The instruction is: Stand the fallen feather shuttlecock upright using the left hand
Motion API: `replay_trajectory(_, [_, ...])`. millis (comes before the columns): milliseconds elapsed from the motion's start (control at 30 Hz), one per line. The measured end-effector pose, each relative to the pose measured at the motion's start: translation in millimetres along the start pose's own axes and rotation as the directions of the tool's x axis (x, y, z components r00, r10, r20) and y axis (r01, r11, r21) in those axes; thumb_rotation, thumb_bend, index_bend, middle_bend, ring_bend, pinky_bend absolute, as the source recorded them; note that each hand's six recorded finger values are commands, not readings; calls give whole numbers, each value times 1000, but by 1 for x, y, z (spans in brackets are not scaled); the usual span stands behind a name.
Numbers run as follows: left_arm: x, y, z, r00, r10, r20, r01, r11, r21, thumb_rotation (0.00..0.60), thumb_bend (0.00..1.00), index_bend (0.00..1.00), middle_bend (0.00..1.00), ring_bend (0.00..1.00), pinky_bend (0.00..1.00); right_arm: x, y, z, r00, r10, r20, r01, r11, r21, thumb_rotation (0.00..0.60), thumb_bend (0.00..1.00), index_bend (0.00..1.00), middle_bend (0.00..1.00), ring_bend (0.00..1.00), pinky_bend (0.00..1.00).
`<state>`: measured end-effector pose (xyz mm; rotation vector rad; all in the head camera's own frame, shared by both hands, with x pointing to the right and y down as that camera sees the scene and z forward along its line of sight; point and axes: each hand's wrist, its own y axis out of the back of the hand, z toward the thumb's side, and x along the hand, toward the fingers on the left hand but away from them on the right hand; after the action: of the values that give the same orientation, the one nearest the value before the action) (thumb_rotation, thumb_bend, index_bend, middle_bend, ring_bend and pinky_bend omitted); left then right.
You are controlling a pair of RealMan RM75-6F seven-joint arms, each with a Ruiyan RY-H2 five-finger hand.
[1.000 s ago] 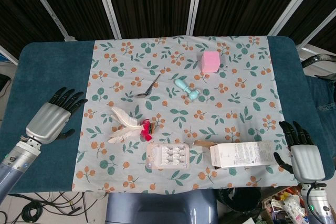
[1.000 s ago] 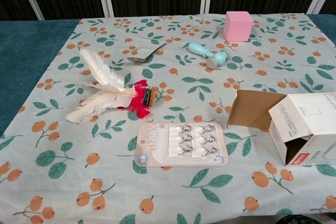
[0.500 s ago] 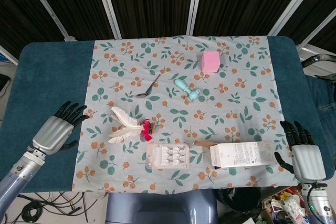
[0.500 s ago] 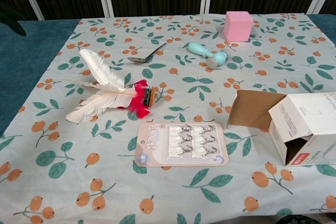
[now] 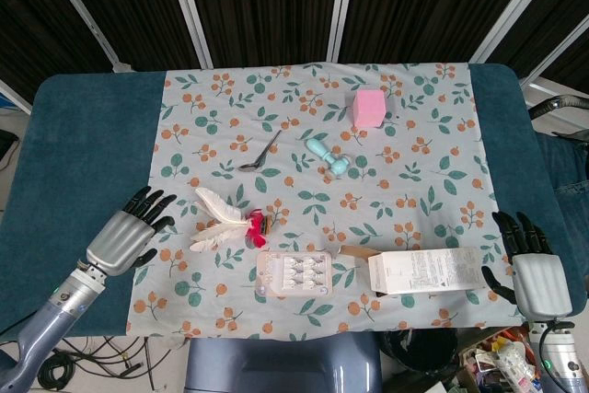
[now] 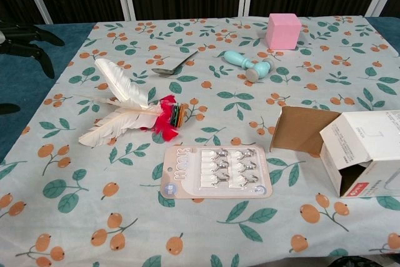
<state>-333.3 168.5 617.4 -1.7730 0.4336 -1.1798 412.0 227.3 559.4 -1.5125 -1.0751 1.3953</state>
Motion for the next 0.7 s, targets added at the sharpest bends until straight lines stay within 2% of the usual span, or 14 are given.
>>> replay_trajectory(700, [43,-8,44,999,45,8,-45,998,-41,600,264,462,90,0,0,-2,-1,-5,1000,-4,10,4,1000,-1,600,195,0,78,31,136])
